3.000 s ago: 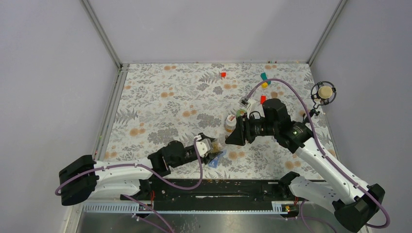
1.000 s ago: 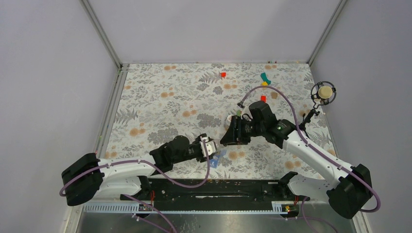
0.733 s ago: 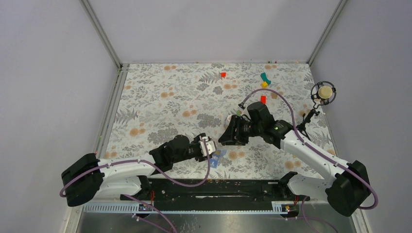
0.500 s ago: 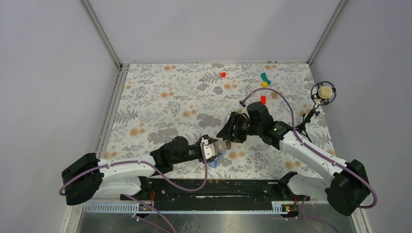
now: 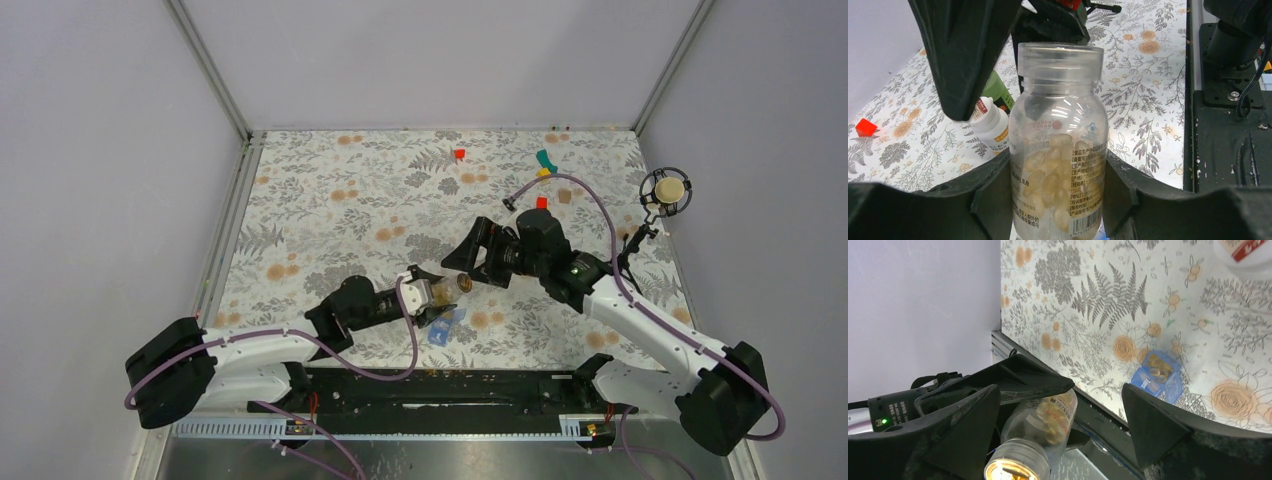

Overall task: Sort the pills into containers
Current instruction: Screw the lid of the pill bottle onto the pill bottle.

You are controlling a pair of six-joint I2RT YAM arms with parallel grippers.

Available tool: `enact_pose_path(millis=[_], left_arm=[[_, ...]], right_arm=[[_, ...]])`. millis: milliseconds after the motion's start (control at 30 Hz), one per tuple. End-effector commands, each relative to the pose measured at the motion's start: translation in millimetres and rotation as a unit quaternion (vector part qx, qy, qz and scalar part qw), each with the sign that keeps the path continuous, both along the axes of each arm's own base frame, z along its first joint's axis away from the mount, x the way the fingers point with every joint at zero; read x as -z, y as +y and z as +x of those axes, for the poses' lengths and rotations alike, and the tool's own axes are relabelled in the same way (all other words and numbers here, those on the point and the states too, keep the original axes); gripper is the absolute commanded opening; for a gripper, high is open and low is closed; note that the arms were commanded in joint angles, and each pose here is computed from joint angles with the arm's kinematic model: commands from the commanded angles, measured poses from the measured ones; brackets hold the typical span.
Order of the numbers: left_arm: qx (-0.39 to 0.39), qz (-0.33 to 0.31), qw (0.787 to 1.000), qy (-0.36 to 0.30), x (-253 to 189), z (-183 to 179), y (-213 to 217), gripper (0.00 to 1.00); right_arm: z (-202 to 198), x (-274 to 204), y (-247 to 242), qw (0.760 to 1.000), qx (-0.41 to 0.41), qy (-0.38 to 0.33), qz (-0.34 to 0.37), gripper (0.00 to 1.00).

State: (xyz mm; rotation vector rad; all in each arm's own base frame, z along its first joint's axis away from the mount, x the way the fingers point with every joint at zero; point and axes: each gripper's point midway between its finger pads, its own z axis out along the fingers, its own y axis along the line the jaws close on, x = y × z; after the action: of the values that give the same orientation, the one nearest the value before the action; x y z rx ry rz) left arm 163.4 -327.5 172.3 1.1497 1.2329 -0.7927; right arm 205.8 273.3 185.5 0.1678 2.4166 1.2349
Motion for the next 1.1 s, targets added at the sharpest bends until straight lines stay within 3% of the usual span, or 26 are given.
enact_pose_path(millis=[0, 200, 367, 533, 933, 1067], left_arm=[[0.020, -0.072, 0.997, -0.006, -34.1, -6.9, -3.3, 0.00], [0.014, -0.101, 0.995, 0.021, -40.9, -6.2, -1.4, 0.00], [0.024, -0.115, 0.992, 0.047, -45.0, -9.3, -3.9, 0.00], [0.028, -0.122, 0.991, 0.056, -49.9, -9.4, -4.2, 0.00], [0.036, -0.128, 0.989, 0.061, -53.8, -9.4, -5.8, 0.00], [0.036, -0.134, 0.988, 0.061, -55.5, -10.0, -4.6, 0.00]], right_arm=[[23.4, -52.2, -2.6, 0.994, 0.025, -0.103, 0.026, 0.99], [30.1, -82.7, -8.1, 0.979, -0.026, -0.202, 0.008, 1.00], [-1.5, -103.8, -11.1, 0.933, -0.147, -0.328, -0.004, 1.00], [-27.4, -100.0, -12.0, 0.904, -0.237, -0.356, -0.010, 1.00], [-16.7, -84.6, 1.1, 0.919, -0.249, -0.305, -0.008, 0.99], [-2.3, -77.5, -1.4, 0.934, -0.210, -0.286, -0.030, 0.97]])
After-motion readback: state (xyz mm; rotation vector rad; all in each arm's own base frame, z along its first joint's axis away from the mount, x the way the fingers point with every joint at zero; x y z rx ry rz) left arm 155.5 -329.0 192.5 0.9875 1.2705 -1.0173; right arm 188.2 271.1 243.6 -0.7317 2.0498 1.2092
